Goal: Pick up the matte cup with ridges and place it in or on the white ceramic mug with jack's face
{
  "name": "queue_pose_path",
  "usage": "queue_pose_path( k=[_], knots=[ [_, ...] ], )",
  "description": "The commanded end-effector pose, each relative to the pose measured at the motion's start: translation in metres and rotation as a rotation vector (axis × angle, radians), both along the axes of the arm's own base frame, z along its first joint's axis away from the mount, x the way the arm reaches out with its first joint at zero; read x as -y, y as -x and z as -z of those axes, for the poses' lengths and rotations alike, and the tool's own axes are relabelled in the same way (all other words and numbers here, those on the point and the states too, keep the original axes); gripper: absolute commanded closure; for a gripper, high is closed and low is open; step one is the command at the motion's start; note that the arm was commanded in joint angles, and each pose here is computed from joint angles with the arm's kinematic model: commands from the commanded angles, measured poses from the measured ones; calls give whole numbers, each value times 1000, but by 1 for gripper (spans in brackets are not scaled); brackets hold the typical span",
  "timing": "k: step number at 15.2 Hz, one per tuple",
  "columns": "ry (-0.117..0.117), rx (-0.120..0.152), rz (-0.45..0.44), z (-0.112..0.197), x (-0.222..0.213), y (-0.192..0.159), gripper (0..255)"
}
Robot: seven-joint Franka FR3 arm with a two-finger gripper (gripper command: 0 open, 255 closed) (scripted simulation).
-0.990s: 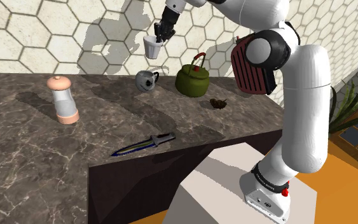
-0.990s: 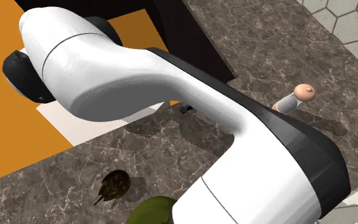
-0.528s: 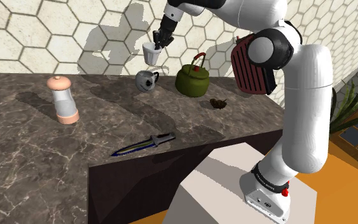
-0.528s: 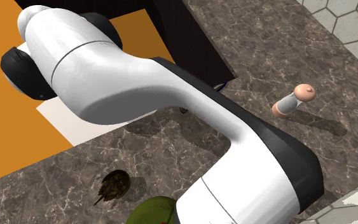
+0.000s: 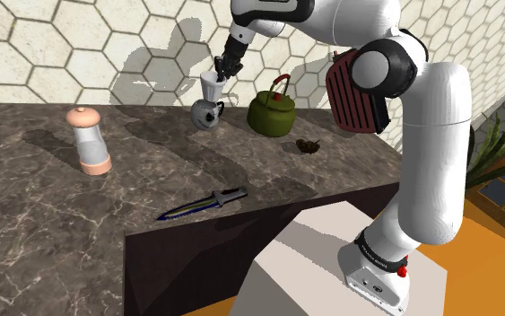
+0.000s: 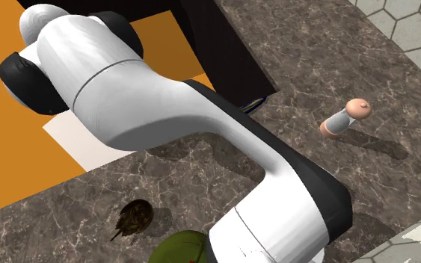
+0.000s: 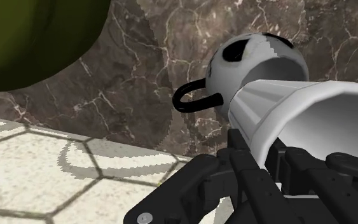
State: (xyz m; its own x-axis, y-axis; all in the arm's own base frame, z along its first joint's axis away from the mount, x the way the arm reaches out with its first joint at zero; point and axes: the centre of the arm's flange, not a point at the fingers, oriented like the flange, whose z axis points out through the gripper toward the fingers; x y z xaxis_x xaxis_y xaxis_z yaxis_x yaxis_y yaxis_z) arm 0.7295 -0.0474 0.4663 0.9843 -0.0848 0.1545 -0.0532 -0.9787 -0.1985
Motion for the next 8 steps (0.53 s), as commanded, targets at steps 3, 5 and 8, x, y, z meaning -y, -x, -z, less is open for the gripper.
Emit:
queue_pose_path(
  k=[3,5,8],
  knots=[
    [0,1,0,13,1,0,255],
    [0,1,0,13,1,0,255],
    [0,1,0,13,1,0,255]
  ],
)
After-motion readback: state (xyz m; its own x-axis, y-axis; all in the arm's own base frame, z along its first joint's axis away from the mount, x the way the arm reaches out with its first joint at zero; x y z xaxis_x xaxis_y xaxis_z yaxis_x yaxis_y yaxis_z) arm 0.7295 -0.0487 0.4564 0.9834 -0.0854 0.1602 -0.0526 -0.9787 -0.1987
